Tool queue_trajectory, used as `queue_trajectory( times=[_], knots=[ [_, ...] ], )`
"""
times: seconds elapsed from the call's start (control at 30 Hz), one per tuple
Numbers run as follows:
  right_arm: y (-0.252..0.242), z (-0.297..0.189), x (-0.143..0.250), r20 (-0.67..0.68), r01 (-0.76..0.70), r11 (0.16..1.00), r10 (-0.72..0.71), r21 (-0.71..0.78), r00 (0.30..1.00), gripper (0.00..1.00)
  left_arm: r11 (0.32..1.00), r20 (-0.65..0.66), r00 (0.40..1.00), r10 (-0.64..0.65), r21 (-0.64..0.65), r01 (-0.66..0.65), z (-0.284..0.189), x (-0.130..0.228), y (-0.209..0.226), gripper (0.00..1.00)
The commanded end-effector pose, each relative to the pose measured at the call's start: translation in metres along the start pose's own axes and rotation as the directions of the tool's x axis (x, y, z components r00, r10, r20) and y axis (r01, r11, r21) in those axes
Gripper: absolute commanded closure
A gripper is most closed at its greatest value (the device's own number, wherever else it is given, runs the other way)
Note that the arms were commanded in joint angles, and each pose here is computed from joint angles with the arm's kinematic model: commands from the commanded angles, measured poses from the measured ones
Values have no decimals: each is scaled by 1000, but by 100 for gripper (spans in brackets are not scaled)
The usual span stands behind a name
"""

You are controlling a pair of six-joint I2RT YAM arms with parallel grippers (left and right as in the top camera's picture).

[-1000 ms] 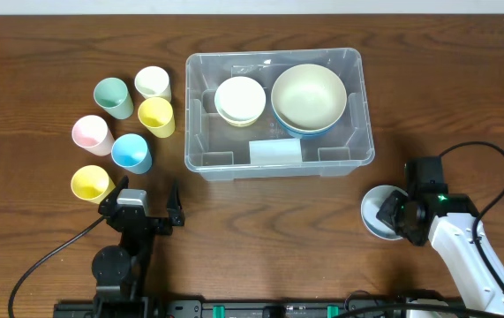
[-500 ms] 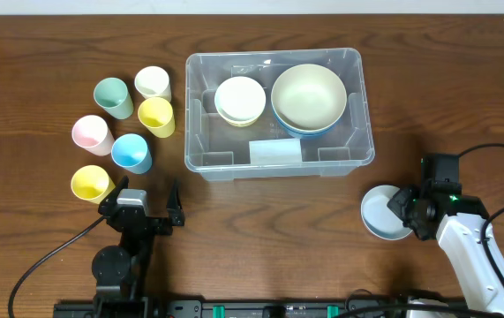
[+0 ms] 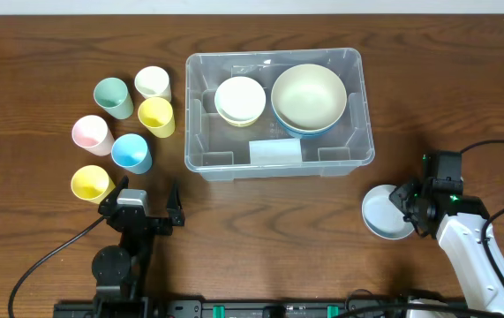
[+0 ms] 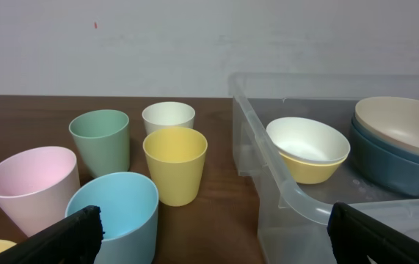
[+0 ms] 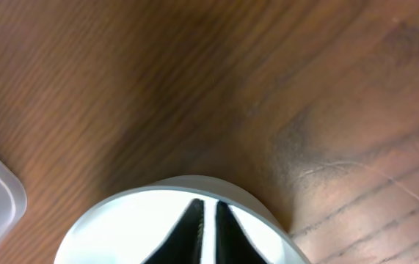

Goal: Pack container
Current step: 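Adjust the right gripper around the pale blue bowl rim and grasp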

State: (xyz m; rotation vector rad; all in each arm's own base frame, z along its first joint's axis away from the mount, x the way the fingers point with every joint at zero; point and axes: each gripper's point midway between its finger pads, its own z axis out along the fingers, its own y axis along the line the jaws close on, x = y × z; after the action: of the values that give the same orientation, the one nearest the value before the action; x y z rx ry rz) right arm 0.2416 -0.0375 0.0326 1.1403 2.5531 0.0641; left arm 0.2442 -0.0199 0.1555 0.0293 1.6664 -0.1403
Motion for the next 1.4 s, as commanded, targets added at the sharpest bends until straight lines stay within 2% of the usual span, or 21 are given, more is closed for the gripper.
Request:
queue_trajectory(
  times=[0.0,0.1,0.33,0.47,0.7,1.0,1.23,1.3,1.37],
  knots=[
    [10,-5,-2,-13,50,998,-50,-50,999,80,1000,-44,999,5,5,-5,1,15,0,2],
    [21,-13,-2,-36,106,990,-110,-97,993,76,1000,-44,999,5,5,-5,1,15,0,2],
    [29,-28,-2,-66,164,979,-173,-119,983,76,1000,-44,999,5,5,-5,1,15,0,2],
    [28,-33,-6,-61,188,976,-196,-113,979,68,1000,-44,999,5,5,-5,1,15,0,2],
    [-9,-32,-19,-40,184,982,-182,45,982,65,1000,-44,999,5,5,-5,1,15,0,2],
    [-20,-29,-19,-64,247,967,-242,68,968,62,1000,-44,999,5,5,-5,1,15,0,2],
    [-29,-19,-6,-142,267,959,-252,96,957,64,1000,-44,999,5,5,-5,1,15,0,2],
    [-30,-17,-4,-155,267,958,-250,100,956,67,1000,-44,999,5,5,-5,1,15,0,2],
    [-31,-15,-3,-167,265,959,-245,106,955,73,1000,-44,999,5,5,-5,1,15,0,2]
  ],
)
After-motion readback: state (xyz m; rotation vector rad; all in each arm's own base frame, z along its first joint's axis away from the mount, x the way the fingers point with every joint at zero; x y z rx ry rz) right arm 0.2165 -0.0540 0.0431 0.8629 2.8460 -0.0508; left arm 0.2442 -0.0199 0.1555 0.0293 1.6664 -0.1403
